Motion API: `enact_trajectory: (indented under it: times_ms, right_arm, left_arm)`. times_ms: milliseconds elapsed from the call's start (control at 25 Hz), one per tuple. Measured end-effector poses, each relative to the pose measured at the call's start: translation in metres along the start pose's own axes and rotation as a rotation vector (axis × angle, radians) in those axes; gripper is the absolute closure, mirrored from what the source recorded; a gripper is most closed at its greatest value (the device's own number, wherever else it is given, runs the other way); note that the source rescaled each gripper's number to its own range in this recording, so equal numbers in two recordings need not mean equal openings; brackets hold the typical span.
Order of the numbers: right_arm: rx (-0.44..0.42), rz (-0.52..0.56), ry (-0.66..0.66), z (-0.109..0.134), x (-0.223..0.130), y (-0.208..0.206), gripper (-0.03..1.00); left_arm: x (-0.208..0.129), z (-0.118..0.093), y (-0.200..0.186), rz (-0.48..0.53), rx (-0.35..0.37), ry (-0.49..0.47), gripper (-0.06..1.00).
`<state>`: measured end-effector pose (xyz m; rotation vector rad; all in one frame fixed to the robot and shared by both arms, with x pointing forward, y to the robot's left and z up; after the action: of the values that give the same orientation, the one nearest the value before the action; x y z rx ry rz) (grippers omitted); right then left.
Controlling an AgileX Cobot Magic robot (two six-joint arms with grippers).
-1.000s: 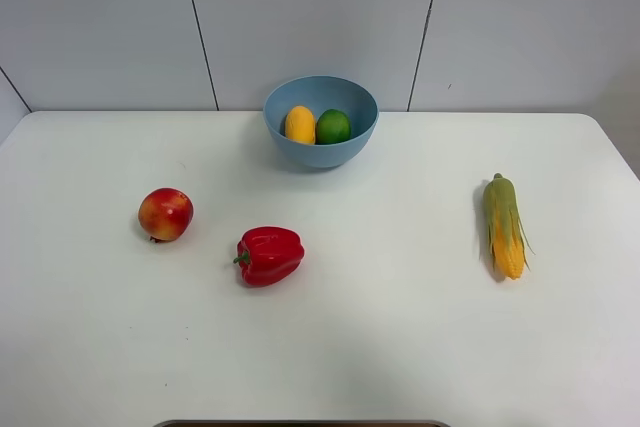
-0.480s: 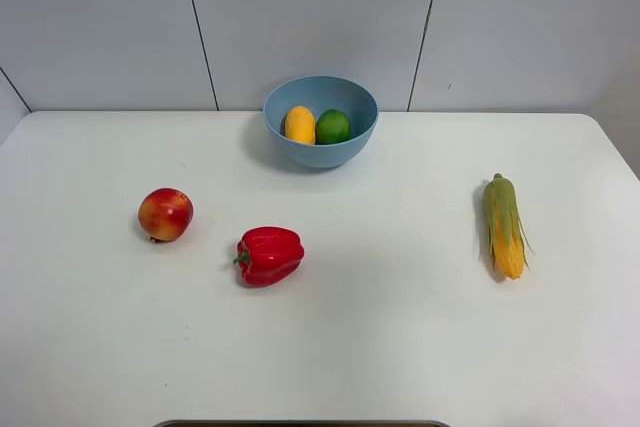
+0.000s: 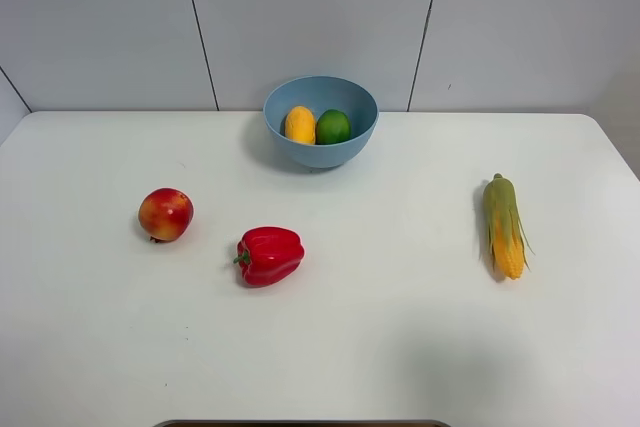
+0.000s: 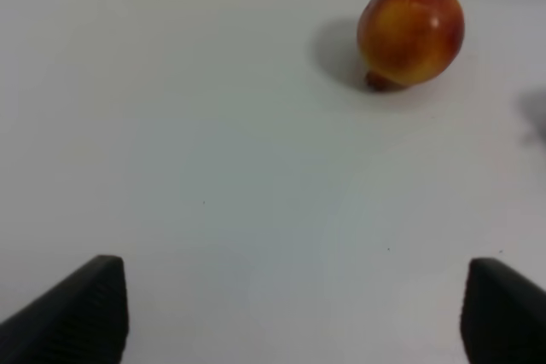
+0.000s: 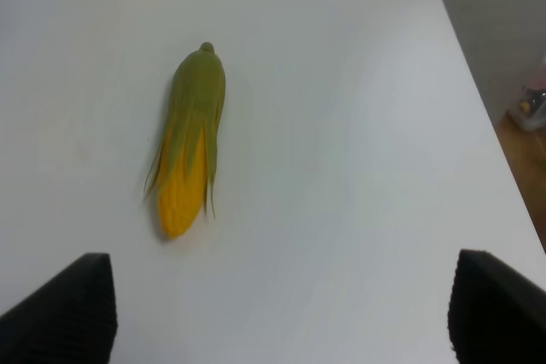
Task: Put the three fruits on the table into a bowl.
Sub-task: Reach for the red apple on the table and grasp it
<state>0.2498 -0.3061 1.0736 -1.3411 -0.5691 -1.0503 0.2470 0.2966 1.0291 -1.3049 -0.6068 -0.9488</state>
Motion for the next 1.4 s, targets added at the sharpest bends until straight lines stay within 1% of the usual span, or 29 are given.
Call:
enact_trajectory:
  times_ms: [160,280,1400]
  right_arm:
    - [0.035,-0.053,0.01,-0.002,-0.014,-0.006,0.46]
    - [0.046,-0.08,0.013,-0.003,-0.017,-0.01,0.46]
    - [0.045,-0.075,0.013,-0.003,-0.018,-0.009,0.46]
  left_arm:
    - [0.0,0.0,0.0,0.0,0.0,0.0,0.79]
    - [0.0,0.0,0.0,0.0,0.0,0.0,0.79]
    - [0.0,0.0,0.0,0.0,0.0,0.0,0.79]
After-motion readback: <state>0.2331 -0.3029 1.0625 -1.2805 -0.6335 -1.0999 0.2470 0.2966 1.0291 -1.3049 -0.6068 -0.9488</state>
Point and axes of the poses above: a point on each arm's last joint axis where the gripper is mounted, y pointing out along that axis toward the gripper, z along the wrist's bending axis when the last joint is at zero, x = y × z, the point moved 1 cm from there along y, pointing out along that axis toward the gripper, and after that the axes turned 12 degrees about y, right-handed, at the moved point
